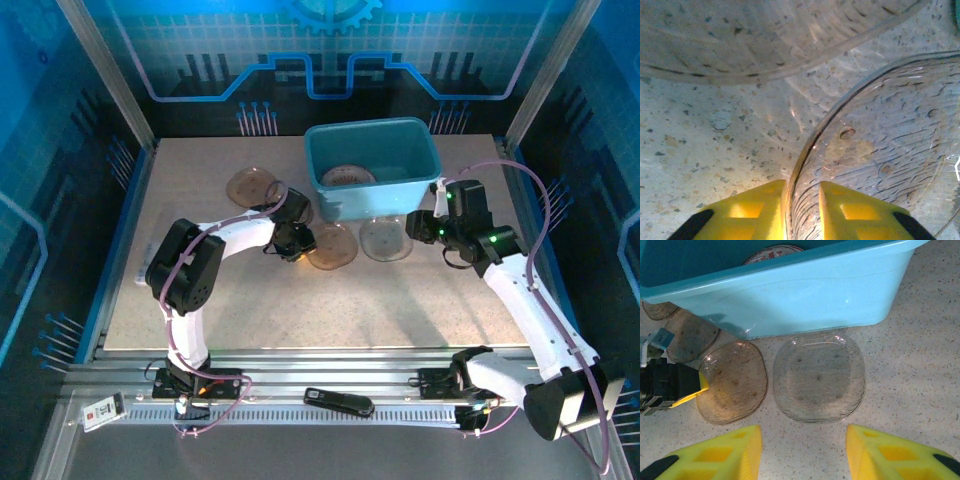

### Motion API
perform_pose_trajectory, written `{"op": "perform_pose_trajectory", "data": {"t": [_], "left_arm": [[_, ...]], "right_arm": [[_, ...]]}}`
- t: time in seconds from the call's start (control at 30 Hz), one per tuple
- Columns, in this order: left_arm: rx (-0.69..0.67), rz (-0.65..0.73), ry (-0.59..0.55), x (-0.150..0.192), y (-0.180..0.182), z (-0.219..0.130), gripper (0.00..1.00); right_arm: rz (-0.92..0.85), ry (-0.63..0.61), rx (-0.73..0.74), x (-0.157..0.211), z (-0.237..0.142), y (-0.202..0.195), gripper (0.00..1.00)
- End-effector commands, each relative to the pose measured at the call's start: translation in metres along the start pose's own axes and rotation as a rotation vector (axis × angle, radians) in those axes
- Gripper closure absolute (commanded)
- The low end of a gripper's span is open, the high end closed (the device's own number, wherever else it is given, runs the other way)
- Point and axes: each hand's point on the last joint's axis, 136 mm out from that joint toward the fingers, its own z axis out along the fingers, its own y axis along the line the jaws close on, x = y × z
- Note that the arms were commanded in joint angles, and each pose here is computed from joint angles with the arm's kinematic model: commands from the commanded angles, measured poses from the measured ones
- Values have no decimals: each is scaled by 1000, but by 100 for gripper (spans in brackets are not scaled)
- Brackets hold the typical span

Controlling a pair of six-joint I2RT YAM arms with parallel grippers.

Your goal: Place the plates into the plastic bin on the countertop

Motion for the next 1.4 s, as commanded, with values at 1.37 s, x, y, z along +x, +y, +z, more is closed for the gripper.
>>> {"op": "perform_pose_trajectory", "data": {"t": [1.37], "left_arm": [[168,424,-244,21,-1,-178,100]], "right_arm": [[-206,240,-300,5,51,138,50]]}}
